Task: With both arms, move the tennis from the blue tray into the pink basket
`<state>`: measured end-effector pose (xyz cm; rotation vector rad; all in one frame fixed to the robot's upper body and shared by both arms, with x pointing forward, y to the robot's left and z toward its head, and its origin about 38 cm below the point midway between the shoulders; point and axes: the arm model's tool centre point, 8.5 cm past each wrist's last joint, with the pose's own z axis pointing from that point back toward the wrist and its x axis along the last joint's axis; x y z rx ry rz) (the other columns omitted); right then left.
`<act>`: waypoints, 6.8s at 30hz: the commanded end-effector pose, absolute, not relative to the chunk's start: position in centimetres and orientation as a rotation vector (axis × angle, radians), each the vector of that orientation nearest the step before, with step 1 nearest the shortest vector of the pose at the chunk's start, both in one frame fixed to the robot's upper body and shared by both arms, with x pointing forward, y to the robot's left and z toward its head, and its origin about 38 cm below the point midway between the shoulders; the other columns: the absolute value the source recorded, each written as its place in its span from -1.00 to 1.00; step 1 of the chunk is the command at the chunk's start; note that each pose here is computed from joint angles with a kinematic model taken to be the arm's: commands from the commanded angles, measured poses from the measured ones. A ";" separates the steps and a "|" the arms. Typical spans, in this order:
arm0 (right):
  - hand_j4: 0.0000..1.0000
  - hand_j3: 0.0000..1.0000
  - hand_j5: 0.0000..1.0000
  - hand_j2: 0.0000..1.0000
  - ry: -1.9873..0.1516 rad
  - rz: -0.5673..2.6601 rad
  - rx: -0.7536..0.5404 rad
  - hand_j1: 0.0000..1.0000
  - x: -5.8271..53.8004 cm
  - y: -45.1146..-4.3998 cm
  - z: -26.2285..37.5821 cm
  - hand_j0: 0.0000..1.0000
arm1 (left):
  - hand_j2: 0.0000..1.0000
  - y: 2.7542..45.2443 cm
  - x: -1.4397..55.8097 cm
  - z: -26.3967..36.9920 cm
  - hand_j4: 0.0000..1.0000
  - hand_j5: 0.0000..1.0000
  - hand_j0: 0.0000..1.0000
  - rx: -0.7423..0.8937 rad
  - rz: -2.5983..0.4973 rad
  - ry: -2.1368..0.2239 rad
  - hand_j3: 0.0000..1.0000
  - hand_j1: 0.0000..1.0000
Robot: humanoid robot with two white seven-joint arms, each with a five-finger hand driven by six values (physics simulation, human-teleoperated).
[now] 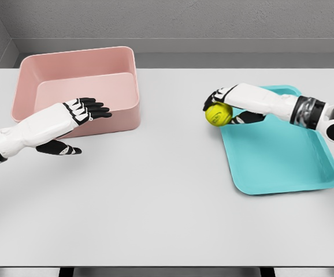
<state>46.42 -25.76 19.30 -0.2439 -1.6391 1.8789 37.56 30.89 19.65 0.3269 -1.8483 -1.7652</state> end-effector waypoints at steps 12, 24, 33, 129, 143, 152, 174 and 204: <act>0.11 0.11 0.11 0.11 -1.700 1.925 -0.149 0.11 46.2 -21.1 19.2 0.11 | 1.00 31.2 37.5 19.8 1.00 1.00 1.00 0.331 -1.760 -1.845 1.00 1.00; 0.11 0.11 0.11 0.11 -1.712 1.986 -0.052 0.11 45.1 -17.4 17.8 0.11 | 1.00 30.9 37.5 19.7 1.00 1.00 1.00 0.322 -1.758 -1.853 1.00 1.00; 0.12 0.12 0.12 0.12 -1.709 2.031 -0.016 0.12 44.5 -15.3 16.9 0.12 | 1.00 30.8 37.5 19.7 1.00 1.00 1.00 0.321 -1.757 -1.854 1.00 1.00; 1.00 1.00 1.00 1.00 -1.513 2.005 -0.521 1.00 40.1 -37.1 30.2 1.00 | 1.00 15.5 43.8 19.5 1.00 1.00 1.00 -0.205 -1.800 -1.832 1.00 1.00; 1.00 1.00 1.00 1.00 -1.423 2.003 -0.483 1.00 40.0 -38.3 28.0 1.00 | 1.00 15.0 43.8 16.1 1.00 1.00 1.00 -0.251 -1.896 -1.670 1.00 1.00; 1.00 1.00 1.00 1.00 -1.396 1.977 -0.485 1.00 40.5 -39.2 27.3 1.00 | 1.00 15.9 45.3 15.5 1.00 1.00 1.00 -0.199 -1.869 -1.638 1.00 1.00; 1.00 1.00 1.00 1.00 -1.374 1.949 -0.500 1.00 40.8 -40.3 27.1 1.00 | 1.00 14.5 46.4 13.8 1.00 1.00 1.00 -0.198 -1.847 -1.607 1.00 1.00; 1.00 1.00 1.00 1.00 -1.372 1.951 -0.503 1.00 40.8 -40.3 27.2 1.00 | 0.99 13.5 46.5 12.8 0.99 0.99 0.99 -0.207 -1.859 -1.582 0.99 0.99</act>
